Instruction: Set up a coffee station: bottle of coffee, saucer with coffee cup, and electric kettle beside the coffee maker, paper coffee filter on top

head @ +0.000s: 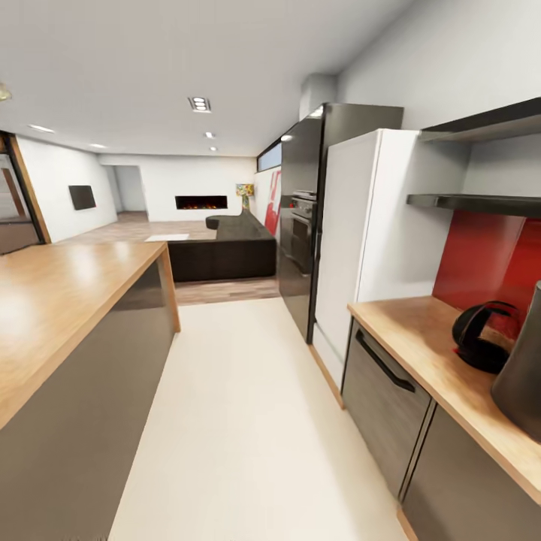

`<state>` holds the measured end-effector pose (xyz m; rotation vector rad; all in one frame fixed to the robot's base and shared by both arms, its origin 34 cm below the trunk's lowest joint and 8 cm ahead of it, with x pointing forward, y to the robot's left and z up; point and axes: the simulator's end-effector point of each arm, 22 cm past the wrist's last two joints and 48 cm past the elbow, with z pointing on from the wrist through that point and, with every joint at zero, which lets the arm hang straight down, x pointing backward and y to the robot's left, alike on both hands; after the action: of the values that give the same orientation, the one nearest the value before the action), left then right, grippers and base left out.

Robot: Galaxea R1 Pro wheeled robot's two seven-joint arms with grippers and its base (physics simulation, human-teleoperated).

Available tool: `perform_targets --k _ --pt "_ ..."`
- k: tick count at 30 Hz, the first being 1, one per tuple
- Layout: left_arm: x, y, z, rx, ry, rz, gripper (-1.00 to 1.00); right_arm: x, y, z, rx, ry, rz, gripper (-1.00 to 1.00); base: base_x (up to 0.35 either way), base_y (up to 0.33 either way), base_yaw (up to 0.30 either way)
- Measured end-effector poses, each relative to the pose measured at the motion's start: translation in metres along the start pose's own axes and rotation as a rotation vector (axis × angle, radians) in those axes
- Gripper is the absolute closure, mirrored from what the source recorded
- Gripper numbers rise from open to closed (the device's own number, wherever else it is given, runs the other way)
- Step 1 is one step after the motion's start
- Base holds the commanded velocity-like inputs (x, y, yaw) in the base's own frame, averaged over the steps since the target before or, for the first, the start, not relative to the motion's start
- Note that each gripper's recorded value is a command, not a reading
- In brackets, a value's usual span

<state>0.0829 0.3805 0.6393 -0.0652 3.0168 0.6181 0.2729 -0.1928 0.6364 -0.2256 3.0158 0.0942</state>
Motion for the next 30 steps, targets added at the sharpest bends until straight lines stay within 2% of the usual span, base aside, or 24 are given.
perform_targets --k 6,12,30 --pt "0.000 -0.001 0.000 0.002 0.000 0.004 -1.00 0.000 -0.002 0.000 0.004 -0.004 -0.010 -1.00 0.000 0.000 0.128" --pt "0.000 0.000 0.000 0.000 0.000 0.004 -1.00 -0.002 -0.008 0.000 0.014 -0.010 -0.010 -1.00 0.000 0.000 0.009" --pt "0.002 0.001 0.000 -0.001 0.005 0.001 -1.00 -0.001 -0.008 0.000 0.014 -0.009 -0.007 -1.00 0.000 0.000 0.000"
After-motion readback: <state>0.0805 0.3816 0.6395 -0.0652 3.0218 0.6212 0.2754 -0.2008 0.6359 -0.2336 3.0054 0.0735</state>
